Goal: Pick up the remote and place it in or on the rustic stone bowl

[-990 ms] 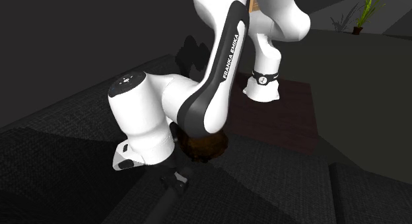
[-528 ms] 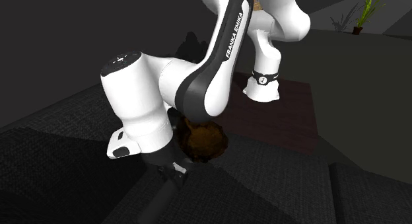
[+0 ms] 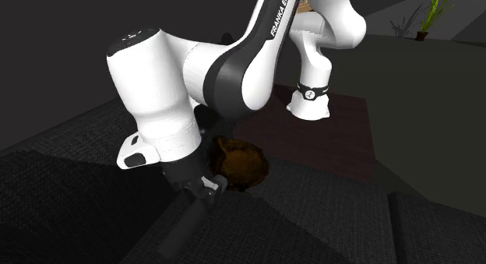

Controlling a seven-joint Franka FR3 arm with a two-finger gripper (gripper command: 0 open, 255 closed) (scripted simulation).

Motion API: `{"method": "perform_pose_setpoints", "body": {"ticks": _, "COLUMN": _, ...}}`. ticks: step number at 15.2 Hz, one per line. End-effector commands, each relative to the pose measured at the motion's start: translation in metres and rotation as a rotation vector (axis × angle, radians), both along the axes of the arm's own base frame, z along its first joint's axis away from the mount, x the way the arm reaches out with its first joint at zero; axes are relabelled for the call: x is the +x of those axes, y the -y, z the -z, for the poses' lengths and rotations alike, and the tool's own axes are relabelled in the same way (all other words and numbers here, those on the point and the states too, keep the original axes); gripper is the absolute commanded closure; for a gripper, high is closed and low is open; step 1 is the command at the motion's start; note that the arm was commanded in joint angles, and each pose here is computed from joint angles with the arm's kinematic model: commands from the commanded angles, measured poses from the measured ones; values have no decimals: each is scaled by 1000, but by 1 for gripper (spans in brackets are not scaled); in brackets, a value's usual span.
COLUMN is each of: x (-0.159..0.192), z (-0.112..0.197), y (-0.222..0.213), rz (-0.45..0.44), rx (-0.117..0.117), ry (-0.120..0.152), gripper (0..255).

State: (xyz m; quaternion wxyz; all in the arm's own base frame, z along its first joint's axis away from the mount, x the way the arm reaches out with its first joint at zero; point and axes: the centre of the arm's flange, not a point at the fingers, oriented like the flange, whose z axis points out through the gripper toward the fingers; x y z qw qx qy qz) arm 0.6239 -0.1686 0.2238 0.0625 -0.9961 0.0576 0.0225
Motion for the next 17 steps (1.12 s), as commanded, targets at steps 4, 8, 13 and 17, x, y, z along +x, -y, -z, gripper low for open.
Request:
{"method": "perform_pose_setpoints", "body": {"ticks": 4, "x": 0, "z": -26, "y": 0, "rz": 0, "rx": 0, "ry": 0, "gripper": 255}}
{"method": "perform_pose_setpoints", "body": {"ticks": 8, "x": 0, "z": -47, "y": 0, "rz": 0, "rx": 0, "ry": 0, "gripper": 255}}
{"method": "perform_pose_setpoints", "body": {"ticks": 13, "x": 0, "z": -69, "y": 0, "rz": 0, "rx": 0, "ry": 0, "gripper": 255}}
{"method": "perform_pose_setpoints", "body": {"ticks": 17, "x": -52, "z": -67, "y": 3, "rz": 0, "rx": 0, "ry": 0, "gripper": 255}}
